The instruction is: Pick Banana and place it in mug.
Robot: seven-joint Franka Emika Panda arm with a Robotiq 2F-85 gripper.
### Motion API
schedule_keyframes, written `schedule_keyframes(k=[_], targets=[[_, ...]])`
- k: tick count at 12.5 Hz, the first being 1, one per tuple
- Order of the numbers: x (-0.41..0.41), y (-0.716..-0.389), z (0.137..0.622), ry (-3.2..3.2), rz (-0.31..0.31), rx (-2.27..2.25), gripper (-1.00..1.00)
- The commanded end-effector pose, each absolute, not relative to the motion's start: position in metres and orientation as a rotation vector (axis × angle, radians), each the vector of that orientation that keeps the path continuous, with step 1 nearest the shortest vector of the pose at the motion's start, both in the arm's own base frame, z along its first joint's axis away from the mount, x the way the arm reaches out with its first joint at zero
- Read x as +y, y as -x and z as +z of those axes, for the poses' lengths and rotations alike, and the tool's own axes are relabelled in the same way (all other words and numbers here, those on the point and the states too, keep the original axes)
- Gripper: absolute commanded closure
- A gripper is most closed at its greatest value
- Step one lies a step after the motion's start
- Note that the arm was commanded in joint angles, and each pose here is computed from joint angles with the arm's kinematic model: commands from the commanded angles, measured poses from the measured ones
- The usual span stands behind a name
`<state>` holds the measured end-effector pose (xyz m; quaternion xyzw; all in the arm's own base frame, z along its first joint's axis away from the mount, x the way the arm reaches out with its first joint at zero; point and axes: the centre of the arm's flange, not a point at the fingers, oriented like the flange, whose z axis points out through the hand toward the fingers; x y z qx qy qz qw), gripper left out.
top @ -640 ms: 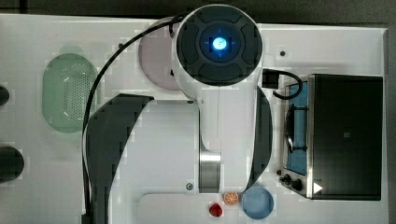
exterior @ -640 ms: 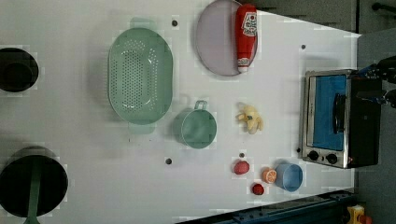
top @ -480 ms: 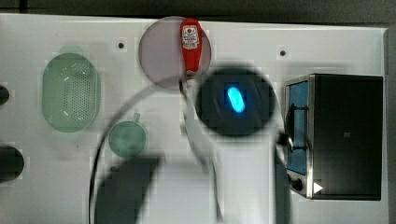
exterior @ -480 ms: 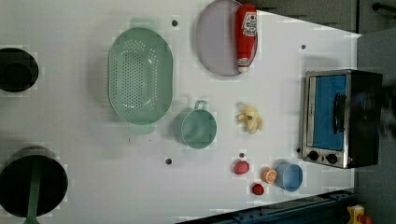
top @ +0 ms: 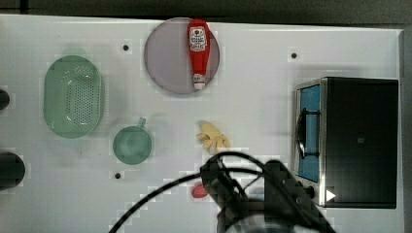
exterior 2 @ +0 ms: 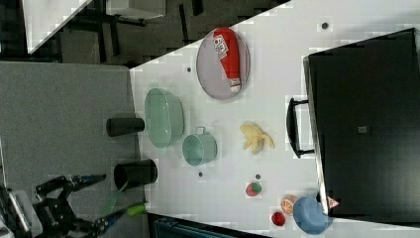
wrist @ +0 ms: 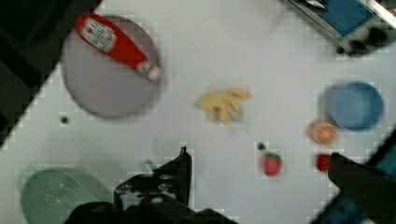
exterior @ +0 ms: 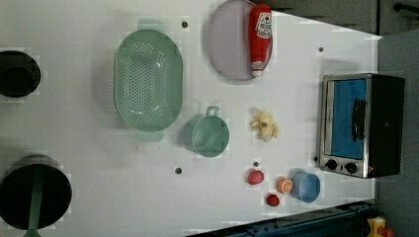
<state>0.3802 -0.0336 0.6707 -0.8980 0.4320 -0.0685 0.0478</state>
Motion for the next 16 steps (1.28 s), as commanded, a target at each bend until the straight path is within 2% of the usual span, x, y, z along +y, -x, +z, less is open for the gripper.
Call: schedule_keyframes(k=[1, 4, 10, 16], targets=[[-0.025, -0.428, 0.540, 2.932, 0.089, 1.108, -1.00], [-0.023, -0.445, 0.464, 2.997, 0.113, 0.938, -1.00], [-0.023, -0.473, 0.328, 3.109, 0.106, 0.490, -1.00], [-0.025, -0.479, 0.200, 3.151, 0.230, 0.060, -1.00]])
